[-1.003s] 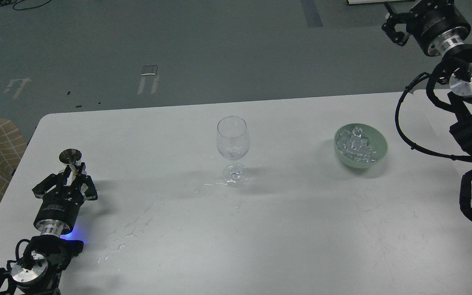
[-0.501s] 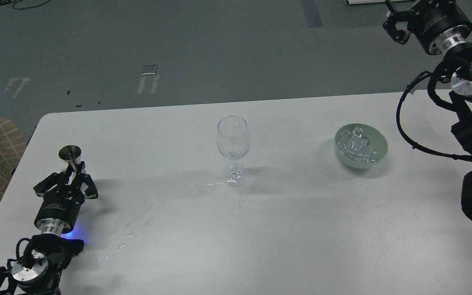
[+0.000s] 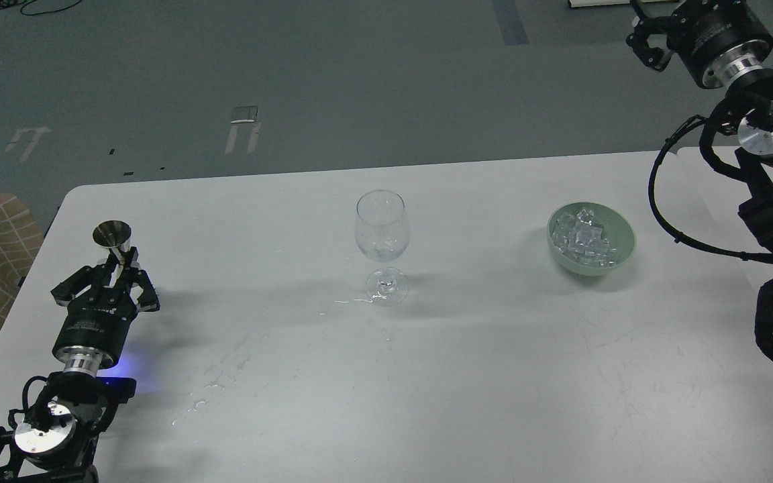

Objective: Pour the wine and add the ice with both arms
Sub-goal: 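Close the left gripper around the silver jigger, then lift the jigger upward with the left gripper, then carry the jigger with the left gripper over the wine glass, then tilt the jigger over the wine glass mouth with the left gripper, then bring the jigger back down toward its starting spot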

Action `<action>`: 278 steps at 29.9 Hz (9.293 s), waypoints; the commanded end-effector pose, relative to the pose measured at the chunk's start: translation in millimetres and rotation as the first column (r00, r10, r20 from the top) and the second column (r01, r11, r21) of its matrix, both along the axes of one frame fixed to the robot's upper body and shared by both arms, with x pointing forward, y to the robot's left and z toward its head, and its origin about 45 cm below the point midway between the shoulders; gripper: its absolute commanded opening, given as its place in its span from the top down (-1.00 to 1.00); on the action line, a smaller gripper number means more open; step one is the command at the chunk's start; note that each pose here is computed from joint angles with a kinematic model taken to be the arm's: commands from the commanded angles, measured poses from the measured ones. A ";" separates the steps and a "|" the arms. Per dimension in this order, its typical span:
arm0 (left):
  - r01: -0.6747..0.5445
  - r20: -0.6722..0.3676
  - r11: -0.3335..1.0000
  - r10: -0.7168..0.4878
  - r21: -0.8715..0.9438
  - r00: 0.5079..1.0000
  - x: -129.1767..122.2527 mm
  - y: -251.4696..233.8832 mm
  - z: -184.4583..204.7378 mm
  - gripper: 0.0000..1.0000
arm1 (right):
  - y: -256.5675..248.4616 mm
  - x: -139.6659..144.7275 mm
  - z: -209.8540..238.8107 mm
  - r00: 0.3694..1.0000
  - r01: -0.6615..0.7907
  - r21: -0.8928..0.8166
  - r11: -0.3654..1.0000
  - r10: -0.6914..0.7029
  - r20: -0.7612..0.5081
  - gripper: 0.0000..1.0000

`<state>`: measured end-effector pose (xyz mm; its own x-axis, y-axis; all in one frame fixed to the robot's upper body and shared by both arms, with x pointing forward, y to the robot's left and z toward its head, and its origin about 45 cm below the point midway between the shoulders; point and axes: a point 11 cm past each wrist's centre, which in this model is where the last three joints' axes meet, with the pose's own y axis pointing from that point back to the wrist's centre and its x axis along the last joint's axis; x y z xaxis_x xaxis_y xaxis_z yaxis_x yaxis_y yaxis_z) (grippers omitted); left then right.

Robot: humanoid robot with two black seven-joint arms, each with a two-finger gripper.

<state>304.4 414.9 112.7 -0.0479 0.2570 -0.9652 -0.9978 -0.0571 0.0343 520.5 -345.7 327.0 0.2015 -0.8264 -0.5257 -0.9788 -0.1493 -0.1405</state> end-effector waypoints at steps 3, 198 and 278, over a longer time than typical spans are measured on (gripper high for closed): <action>0.067 0.020 0.997 -0.068 0.047 0.997 0.2 -3.6 14.7 0.93 | -0.8 -0.3 0.1 1.000 0.001 0.000 1.000 -0.001 0.001 -1.00; 0.270 -0.178 0.068 -0.594 0.960 0.785 72.6 -234.2 131.7 1.00 | -41.8 -19.3 22.4 0.996 0.038 -0.043 0.998 -0.035 0.077 -1.00; -0.161 -0.051 0.964 0.154 -0.210 0.987 105.8 -4.0 54.3 1.00 | -50.2 -27.8 -13.0 0.999 0.013 -0.207 0.978 -0.022 -0.041 -1.00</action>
